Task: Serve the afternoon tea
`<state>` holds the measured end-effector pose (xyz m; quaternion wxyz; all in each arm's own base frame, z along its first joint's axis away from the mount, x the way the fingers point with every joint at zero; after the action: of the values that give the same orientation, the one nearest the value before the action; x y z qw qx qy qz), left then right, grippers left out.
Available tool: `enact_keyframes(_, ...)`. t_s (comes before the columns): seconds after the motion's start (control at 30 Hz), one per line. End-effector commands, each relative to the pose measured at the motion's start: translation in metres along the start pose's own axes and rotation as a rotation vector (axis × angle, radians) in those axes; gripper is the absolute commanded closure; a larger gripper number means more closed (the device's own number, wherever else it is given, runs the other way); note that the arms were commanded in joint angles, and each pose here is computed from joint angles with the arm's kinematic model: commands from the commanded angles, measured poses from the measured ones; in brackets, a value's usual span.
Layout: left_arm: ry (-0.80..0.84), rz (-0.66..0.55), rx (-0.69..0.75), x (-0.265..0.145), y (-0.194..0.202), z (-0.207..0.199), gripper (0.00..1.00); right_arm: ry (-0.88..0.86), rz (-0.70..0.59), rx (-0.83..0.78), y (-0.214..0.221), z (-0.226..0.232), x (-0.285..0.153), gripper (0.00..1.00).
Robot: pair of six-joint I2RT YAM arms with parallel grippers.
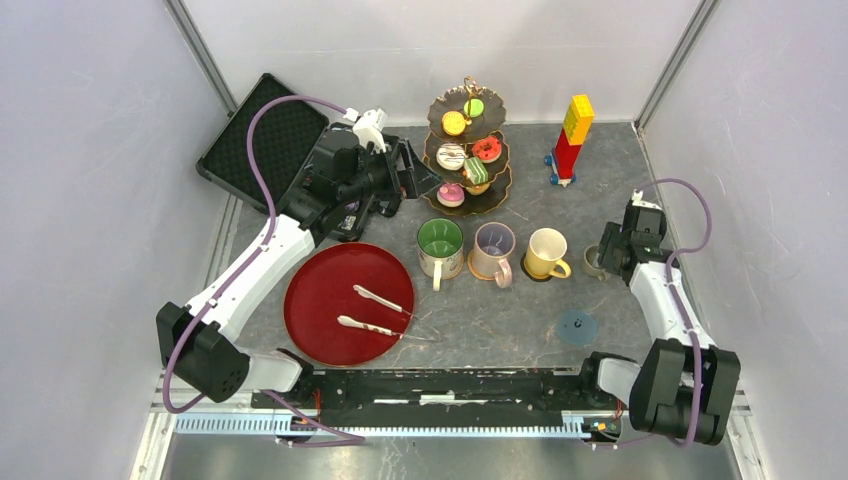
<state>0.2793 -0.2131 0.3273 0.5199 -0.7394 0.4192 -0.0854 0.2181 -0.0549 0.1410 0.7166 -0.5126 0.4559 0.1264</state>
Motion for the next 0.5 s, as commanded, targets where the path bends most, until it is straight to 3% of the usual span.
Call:
enact_keyframes(0.0,0.05,-0.064,-0.009,-0.009,-0.015,-0.011,0.0,-0.105,-0.032,0.023,-0.006,0.014,0.013,0.4)
enact_keyframes(0.17,0.05,-0.063,-0.009,-0.008,-0.015,-0.01,0.0,-0.083,-0.022,0.035,-0.002,0.013,0.028,0.41)
enact_keyframes(0.47,0.05,-0.057,-0.012,-0.007,-0.014,-0.01,0.0,0.03,0.002,0.09,0.008,-0.004,0.049,0.59)
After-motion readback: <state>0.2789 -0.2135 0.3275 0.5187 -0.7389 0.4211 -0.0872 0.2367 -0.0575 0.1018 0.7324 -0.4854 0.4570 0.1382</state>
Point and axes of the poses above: each gripper's point midway between its finger pads, its own x axis out along the fingers, its own z axis along the line the jaws close on, y = z × x, the point moved 8 cm from there along -x, back along the fingers, and after that the axes turned 11 degrees about x, right-handed, at the moved point
